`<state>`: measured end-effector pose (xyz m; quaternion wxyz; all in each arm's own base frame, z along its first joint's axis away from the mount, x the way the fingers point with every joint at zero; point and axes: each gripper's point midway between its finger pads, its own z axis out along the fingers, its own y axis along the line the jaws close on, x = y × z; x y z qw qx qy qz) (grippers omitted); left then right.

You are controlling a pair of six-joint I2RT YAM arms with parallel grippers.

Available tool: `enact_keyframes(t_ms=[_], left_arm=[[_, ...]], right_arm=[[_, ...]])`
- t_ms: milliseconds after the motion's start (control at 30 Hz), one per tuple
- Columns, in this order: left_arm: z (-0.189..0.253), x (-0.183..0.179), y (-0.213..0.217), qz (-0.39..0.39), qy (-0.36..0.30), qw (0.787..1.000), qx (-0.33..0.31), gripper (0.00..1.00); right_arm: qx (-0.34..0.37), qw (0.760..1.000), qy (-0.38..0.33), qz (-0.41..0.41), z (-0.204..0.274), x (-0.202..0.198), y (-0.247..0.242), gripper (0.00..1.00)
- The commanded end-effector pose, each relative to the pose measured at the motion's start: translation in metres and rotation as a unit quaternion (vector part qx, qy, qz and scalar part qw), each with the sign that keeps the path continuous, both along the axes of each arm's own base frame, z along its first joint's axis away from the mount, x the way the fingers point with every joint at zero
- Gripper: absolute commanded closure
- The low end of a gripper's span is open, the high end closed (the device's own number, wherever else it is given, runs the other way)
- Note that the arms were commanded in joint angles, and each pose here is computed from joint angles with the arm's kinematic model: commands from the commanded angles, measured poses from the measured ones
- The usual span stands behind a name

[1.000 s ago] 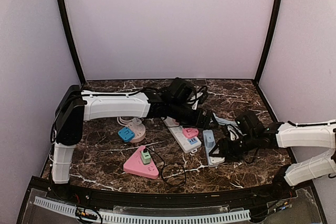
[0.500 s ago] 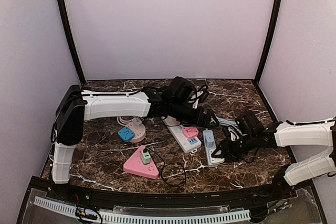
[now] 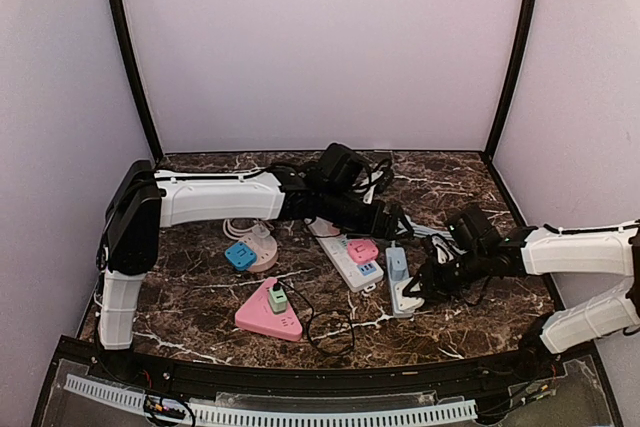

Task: Pull the plug off the socket

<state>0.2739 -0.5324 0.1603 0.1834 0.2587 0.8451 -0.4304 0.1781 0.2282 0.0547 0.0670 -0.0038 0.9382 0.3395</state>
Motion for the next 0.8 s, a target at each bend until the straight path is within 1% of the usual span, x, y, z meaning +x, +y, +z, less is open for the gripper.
enact_keyframes(t_ms=[0,233,267,367,433,467,500,567,733,767], left_arm=[[0.006,0.003,0.004,-0.007,0.0,1.0,-0.002,0.11],[-0.004,0.005,0.009,-0.003,0.016,1.0,0.002,0.26],[-0.004,0.005,0.009,-0.002,0.017,1.0,0.001,0.29],[-0.01,0.004,0.011,-0.002,0.023,1.0,0.004,0.36],[-0.013,0.002,0.01,-0.003,0.027,1.0,0.002,0.44],[-0.014,0.003,0.009,-0.003,0.029,1.0,0.0,0.45],[-0.018,0.002,0.008,-0.007,0.033,0.999,0.0,0.5],[-0.021,0.002,0.003,-0.011,0.038,0.999,-0.007,0.55],[-0.036,-0.001,-0.012,-0.025,0.062,0.998,-0.016,0.64],[-0.033,-0.003,-0.017,-0.029,0.061,0.998,-0.021,0.66]], right_arm=[[-0.001,1.0,-0.016,0.003,0.003,0.008,0.004,0.78],[-0.005,1.0,-0.024,0.004,0.002,0.01,0.003,0.8],[-0.007,1.0,-0.025,0.004,0.002,0.011,0.003,0.81],[-0.008,1.0,-0.028,0.003,0.001,0.01,0.002,0.81],[-0.009,1.0,-0.029,0.004,0.0,0.01,0.003,0.82],[-0.01,1.0,-0.03,0.004,0.0,0.01,0.003,0.83],[-0.012,0.999,-0.03,0.004,-0.001,0.01,0.003,0.83],[-0.011,0.999,-0.034,0.005,0.0,0.01,0.004,0.84],[-0.004,0.999,-0.036,0.006,-0.001,0.009,0.009,0.84],[-0.005,0.999,-0.033,0.005,-0.002,0.008,0.009,0.85]])
